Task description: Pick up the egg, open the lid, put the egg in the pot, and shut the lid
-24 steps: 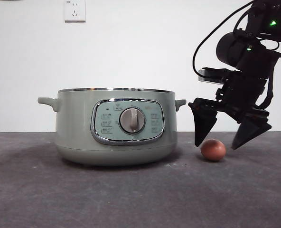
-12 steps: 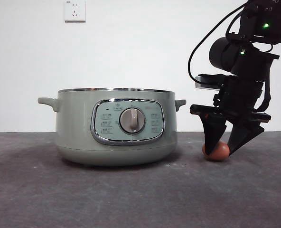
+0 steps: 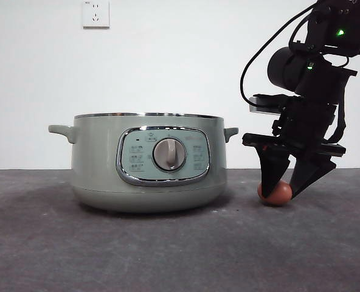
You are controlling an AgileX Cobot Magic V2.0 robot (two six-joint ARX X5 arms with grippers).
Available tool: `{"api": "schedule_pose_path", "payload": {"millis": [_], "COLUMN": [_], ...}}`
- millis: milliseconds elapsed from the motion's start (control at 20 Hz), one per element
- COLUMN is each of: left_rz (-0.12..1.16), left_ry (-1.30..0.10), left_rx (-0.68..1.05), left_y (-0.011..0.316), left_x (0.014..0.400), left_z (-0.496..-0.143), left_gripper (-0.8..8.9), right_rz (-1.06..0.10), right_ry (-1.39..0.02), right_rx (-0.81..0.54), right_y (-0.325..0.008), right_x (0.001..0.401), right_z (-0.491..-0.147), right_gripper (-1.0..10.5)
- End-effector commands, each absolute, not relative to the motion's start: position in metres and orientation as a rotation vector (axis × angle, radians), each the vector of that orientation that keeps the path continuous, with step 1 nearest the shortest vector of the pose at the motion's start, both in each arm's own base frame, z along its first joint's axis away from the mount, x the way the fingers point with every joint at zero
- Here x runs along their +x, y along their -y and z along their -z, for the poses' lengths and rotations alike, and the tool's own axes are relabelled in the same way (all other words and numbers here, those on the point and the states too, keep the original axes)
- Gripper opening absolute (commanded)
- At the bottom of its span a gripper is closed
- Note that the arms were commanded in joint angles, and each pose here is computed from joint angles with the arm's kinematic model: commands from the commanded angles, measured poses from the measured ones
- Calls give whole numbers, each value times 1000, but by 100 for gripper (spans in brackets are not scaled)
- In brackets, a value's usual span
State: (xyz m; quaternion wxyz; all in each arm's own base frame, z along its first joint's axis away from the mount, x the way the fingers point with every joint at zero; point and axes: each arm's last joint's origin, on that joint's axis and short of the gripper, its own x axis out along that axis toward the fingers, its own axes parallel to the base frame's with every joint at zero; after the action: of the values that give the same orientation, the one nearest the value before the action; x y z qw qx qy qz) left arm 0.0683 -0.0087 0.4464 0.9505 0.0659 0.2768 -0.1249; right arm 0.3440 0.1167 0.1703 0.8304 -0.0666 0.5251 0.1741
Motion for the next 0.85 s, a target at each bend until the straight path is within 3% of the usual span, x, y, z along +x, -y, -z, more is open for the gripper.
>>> {"api": "schedule_pose_path", "payload": {"millis": [50,550,850], "left_rz": [254,263,263], "left_ry": [-502,-495,-496], "left_rx": [131,130,130], "left_y": [8,9,9], "left_x": [65,65,65], "left_z": [-452,-453,-453], "left_gripper": [-9,-9,-9], "right_rz": [-370,-391,-526], "right_ry": [-1097,-831,-681], "right_rx": [-131,-109,-130], "right_y": [-117,-105,-149], "right_x": [342,297,298], "right_z": [-180,-285,-343], "right_gripper": [-12,-12,-12]}}
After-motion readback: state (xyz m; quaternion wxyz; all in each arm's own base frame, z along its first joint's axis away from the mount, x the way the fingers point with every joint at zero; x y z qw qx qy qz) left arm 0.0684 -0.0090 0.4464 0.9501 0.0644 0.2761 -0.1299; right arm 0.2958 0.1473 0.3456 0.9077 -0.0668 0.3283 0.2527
